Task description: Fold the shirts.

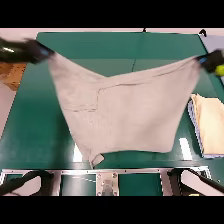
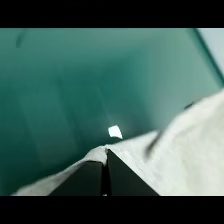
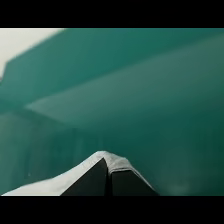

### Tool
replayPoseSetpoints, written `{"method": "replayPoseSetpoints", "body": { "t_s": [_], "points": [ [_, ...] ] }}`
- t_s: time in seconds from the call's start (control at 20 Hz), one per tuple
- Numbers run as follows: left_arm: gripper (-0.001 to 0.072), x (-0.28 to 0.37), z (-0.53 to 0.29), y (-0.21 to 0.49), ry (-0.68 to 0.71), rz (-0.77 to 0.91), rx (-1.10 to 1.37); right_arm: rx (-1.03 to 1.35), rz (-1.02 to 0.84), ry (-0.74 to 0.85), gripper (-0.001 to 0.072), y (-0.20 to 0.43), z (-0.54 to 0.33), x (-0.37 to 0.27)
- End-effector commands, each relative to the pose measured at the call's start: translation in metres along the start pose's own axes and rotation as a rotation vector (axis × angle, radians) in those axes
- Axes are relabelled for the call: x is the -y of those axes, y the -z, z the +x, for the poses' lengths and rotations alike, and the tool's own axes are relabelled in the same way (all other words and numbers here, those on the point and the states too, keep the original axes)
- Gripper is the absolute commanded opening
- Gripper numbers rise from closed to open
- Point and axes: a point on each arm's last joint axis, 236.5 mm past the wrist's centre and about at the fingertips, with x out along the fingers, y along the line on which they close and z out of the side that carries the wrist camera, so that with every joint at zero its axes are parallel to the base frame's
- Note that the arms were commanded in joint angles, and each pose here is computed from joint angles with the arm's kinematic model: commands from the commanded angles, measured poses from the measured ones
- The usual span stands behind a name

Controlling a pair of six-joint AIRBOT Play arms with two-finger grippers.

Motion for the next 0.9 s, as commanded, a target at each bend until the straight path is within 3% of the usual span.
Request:
{"method": "replayPoseSetpoints", "body": {
  "t_s": [0.0,0.2,0.4,0.6,0.85],
  "points": [
    [0.0021,-0.090,0.110,0.043,-0.027,-0.155,-0.127,-0.172,0.128,0.071,0.0011,0.052,0.099,0.086],
    [0.0021,-0.130,0.152,0.010,-0.031,-0.185,-0.083,-0.197,0.206,0.015,0.0011,0.035,0.164,0.118],
    [0.0021,-0.133,0.146,-0.048,-0.067,-0.132,0.063,-0.147,0.173,-0.043,0.0010,-0.012,0.184,0.109],
    [0.0021,-0.149,0.144,-0.025,-0.142,-0.121,-0.031,-0.199,0.129,-0.022,0.0010,-0.004,0.181,0.115],
    [0.0021,-0.169,0.125,0.058,-0.249,-0.132,-0.374,-0.470,0.092,0.112,0.0009,0.051,0.139,0.164]
  ]
}}
